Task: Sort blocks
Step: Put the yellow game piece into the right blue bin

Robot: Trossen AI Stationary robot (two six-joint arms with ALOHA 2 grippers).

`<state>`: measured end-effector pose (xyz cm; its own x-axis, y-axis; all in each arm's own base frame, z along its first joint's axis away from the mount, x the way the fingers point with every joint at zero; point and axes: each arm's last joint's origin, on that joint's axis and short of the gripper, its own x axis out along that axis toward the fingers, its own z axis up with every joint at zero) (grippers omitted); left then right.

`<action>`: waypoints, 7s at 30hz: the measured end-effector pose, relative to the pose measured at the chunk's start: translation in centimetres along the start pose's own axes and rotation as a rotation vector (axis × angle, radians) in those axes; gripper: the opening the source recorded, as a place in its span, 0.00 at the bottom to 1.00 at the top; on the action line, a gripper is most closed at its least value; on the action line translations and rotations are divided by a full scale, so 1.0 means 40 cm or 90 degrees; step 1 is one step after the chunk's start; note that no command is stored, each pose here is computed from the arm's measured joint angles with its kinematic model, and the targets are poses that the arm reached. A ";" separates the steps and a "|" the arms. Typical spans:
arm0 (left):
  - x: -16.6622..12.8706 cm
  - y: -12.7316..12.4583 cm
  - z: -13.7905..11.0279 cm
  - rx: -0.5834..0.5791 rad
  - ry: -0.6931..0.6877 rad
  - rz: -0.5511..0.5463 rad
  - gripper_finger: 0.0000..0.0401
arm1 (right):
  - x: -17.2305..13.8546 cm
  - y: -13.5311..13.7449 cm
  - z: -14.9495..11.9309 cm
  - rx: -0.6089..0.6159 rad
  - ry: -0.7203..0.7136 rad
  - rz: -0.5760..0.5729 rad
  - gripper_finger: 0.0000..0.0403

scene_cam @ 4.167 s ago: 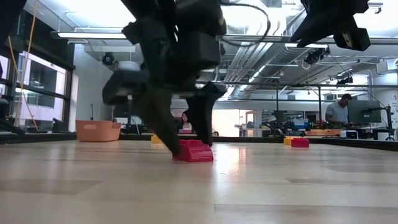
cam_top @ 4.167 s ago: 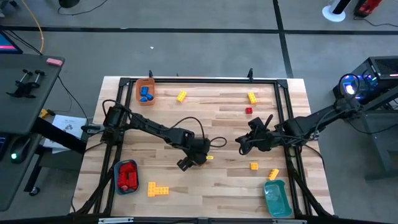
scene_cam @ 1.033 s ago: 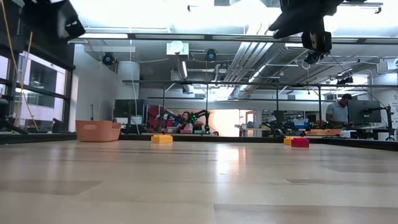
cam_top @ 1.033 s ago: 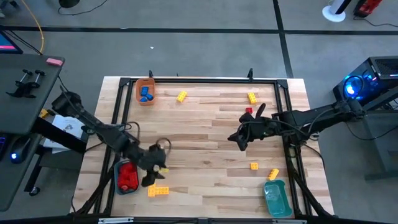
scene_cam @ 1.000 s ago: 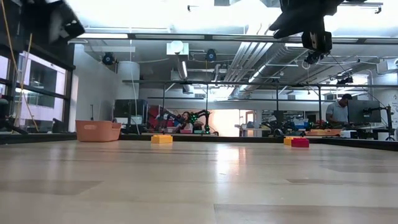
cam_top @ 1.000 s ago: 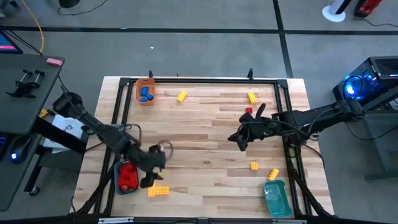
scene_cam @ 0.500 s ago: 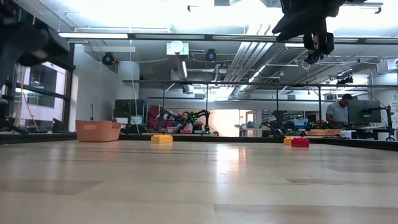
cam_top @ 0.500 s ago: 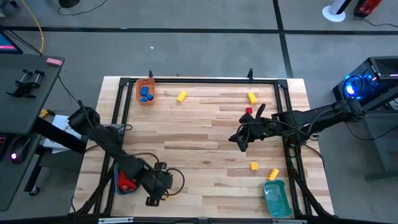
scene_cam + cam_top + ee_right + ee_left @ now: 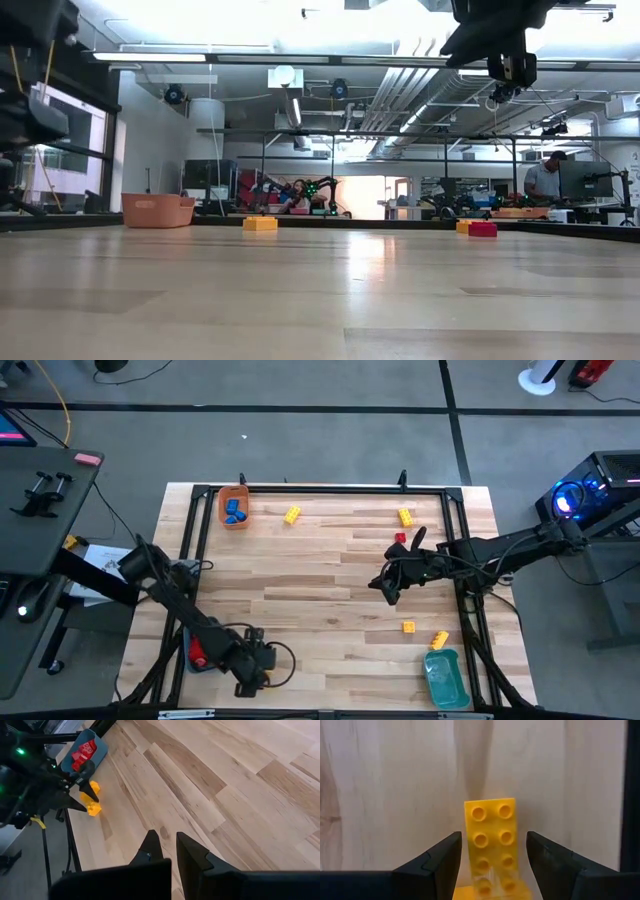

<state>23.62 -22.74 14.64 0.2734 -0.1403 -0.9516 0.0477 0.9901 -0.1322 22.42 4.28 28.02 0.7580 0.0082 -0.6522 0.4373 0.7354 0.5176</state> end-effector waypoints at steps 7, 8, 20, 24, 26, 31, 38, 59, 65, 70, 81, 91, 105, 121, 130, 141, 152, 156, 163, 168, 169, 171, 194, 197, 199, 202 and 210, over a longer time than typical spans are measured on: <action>0.018 0.004 -0.001 0.005 0.010 0.010 0.50 | 0.000 0.000 -0.001 0.003 0.006 0.004 0.00; 0.018 0.005 0.000 0.004 0.009 0.012 0.48 | 0.000 0.000 -0.001 0.003 0.007 0.004 0.00; -0.121 0.132 0.055 0.011 -0.062 0.131 0.22 | -0.002 0.025 0.018 0.066 -0.031 0.077 0.00; -0.222 0.231 0.094 -0.009 -0.148 0.191 0.22 | 0.009 0.043 0.040 0.147 -0.118 0.098 0.00; -0.263 0.275 0.116 -0.016 -0.195 0.192 0.22 | 0.031 0.050 0.051 0.189 -0.142 0.110 0.00; -0.331 0.351 0.183 -0.006 -0.278 0.219 0.22 | 0.128 0.056 0.063 0.231 -0.157 0.119 0.01; -0.331 0.387 0.261 0.051 -0.273 0.266 0.22 | 0.238 0.062 0.081 0.235 -0.149 0.077 0.19; -0.271 0.394 0.324 0.078 -0.305 0.294 0.22 | 0.272 0.077 0.111 0.227 -0.113 0.037 0.48; -0.276 0.400 0.334 0.078 -0.328 0.298 0.22 | 0.272 0.076 0.112 0.233 -0.119 0.031 0.44; -0.277 0.403 0.335 0.077 -0.329 0.297 0.22 | 0.272 0.075 0.113 0.251 -0.133 0.024 0.30; -0.276 0.400 0.336 0.084 -0.333 0.282 0.31 | 0.271 0.073 0.114 0.248 -0.125 0.026 0.03; -0.363 0.407 0.245 0.071 -0.219 0.285 0.62 | 0.207 0.024 0.120 0.189 -0.040 -0.052 0.00; -0.342 0.403 0.089 -0.224 -0.581 0.097 0.61 | -0.030 0.059 -0.085 0.120 0.501 -0.029 0.00; -0.306 0.403 0.082 -0.282 -0.643 0.044 0.61 | -0.050 0.069 -0.395 0.232 0.669 -0.159 0.00; -0.307 0.400 0.083 -0.271 -0.639 0.023 0.61 | -0.045 0.064 -0.410 0.251 0.679 -0.157 0.01; -0.307 0.399 0.083 -0.270 -0.638 0.022 0.61 | -0.056 0.086 -0.400 0.265 0.698 -0.142 0.32; -0.306 0.399 0.082 -0.270 -0.637 0.023 0.61 | -0.057 0.043 -0.349 0.370 0.539 -0.263 0.37; -0.306 0.399 0.082 -0.269 -0.636 0.022 0.61 | -0.078 0.000 -0.343 0.409 0.465 -0.396 0.37; -0.306 0.398 0.082 -0.268 -0.635 0.019 0.61 | -0.069 -0.040 -0.362 0.455 0.415 -0.473 0.37; -0.306 0.398 0.082 -0.268 -0.634 0.019 0.61 | -0.041 -0.078 -0.391 0.487 0.402 -0.486 0.37; -0.306 0.398 0.082 -0.269 -0.634 0.018 0.61 | -0.035 -0.084 -0.396 0.494 0.401 -0.484 0.37; -0.306 0.398 0.082 -0.269 -0.634 0.018 0.61 | -0.025 -0.092 -0.404 0.501 0.402 -0.475 0.37; -0.306 0.399 0.082 -0.269 -0.634 0.020 0.61 | 0.020 -0.155 -0.441 0.538 0.338 -0.446 0.37; -0.306 0.400 0.082 -0.271 -0.635 0.025 0.61 | 0.023 -0.154 -0.438 0.530 0.309 -0.425 0.37; -0.306 0.400 0.082 -0.271 -0.636 0.025 0.61 | 0.024 -0.152 -0.437 0.524 0.308 -0.417 0.37; -0.306 0.400 0.082 -0.271 -0.635 0.025 0.61 | 0.025 -0.149 -0.439 0.513 0.329 -0.409 0.37; -0.306 0.400 0.082 -0.272 -0.636 0.025 0.61 | 0.014 -0.137 -0.455 0.526 0.394 -0.416 0.37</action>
<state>24.19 -5.23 25.09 0.9346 0.1385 -0.3278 -0.2637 0.8880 -0.3767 11.64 12.59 14.73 0.0201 0.2849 -0.9583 0.9965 0.0723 0.0424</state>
